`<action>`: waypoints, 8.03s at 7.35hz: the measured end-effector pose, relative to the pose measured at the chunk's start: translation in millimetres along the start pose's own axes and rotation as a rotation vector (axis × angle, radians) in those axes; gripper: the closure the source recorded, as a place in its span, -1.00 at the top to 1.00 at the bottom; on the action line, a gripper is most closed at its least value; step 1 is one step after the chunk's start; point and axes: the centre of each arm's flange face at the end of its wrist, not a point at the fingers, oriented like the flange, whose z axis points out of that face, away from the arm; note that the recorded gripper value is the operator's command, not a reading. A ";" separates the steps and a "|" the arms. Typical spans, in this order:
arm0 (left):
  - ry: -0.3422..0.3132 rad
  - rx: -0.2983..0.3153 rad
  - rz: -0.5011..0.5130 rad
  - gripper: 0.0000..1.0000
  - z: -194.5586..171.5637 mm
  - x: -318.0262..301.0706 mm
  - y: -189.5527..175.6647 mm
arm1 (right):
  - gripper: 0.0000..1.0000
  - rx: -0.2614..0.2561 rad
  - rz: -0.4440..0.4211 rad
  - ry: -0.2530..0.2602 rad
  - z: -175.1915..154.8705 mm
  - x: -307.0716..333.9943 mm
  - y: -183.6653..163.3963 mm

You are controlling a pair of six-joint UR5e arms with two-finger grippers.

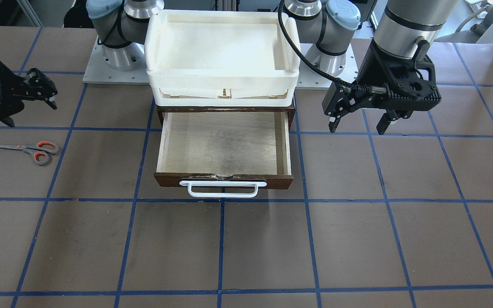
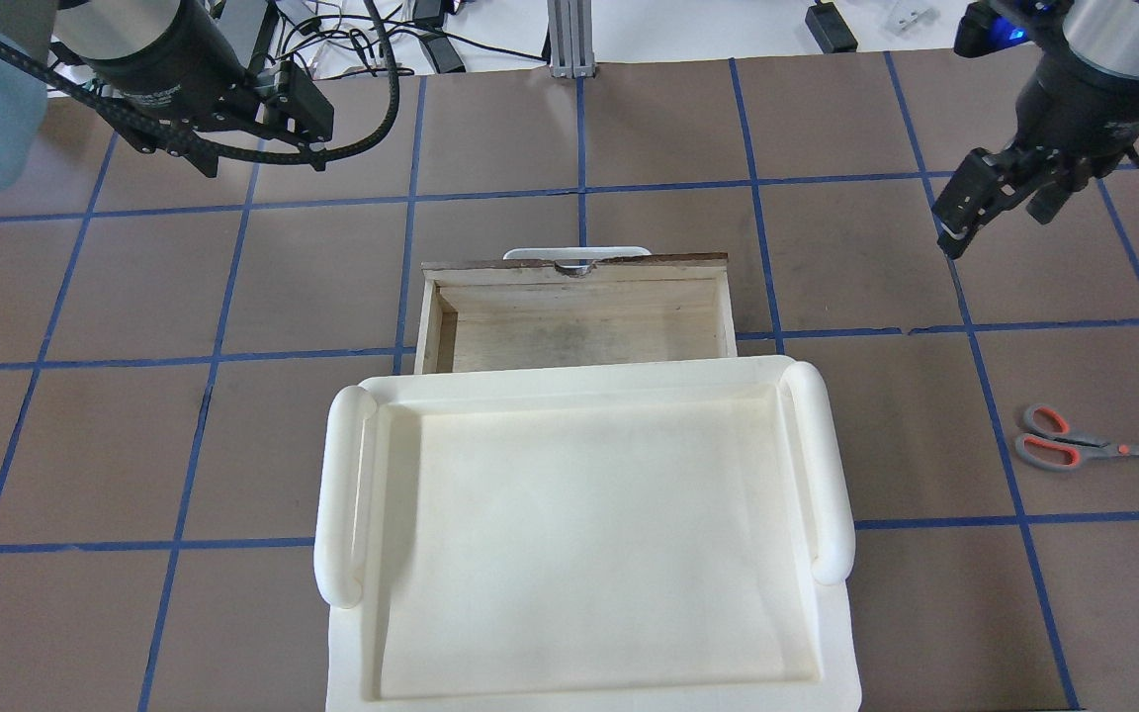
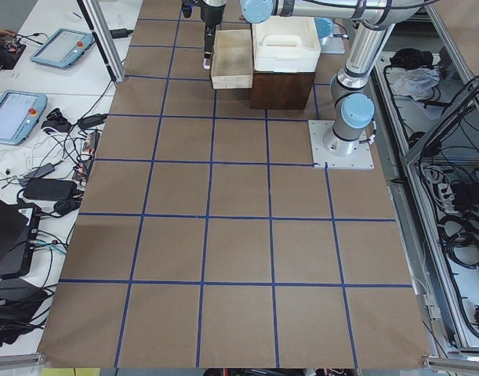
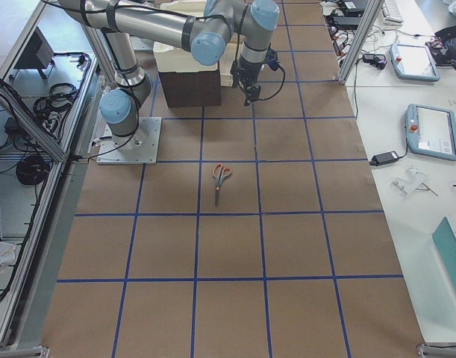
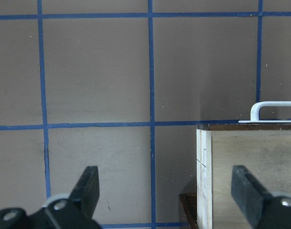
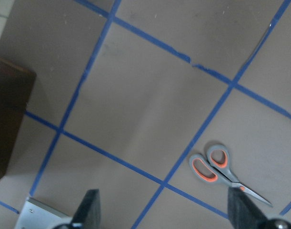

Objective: Put scissors in drawer and close it
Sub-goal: 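Lower the right gripper over the scissors handles, then close the right gripper on the scissors and lift them, then carry the scissors with the right gripper over the open drawer and lower, then open the right gripper to drop the scissors into the drawer and rise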

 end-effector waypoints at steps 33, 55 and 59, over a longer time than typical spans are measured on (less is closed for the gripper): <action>-0.006 0.014 -0.015 1.00 -5.3 -14.7 1.8 | -1.00 0.129 -0.942 0.196 -30.0 -31.0 -34.8; -0.010 0.013 -0.016 1.00 4.5 -16.1 10.2 | 1.00 0.146 -0.709 0.152 -52.2 -266.8 -141.3; -0.029 -0.045 0.011 1.00 25.4 24.0 -14.6 | 1.00 0.260 -0.059 0.147 -104.0 -229.5 -85.4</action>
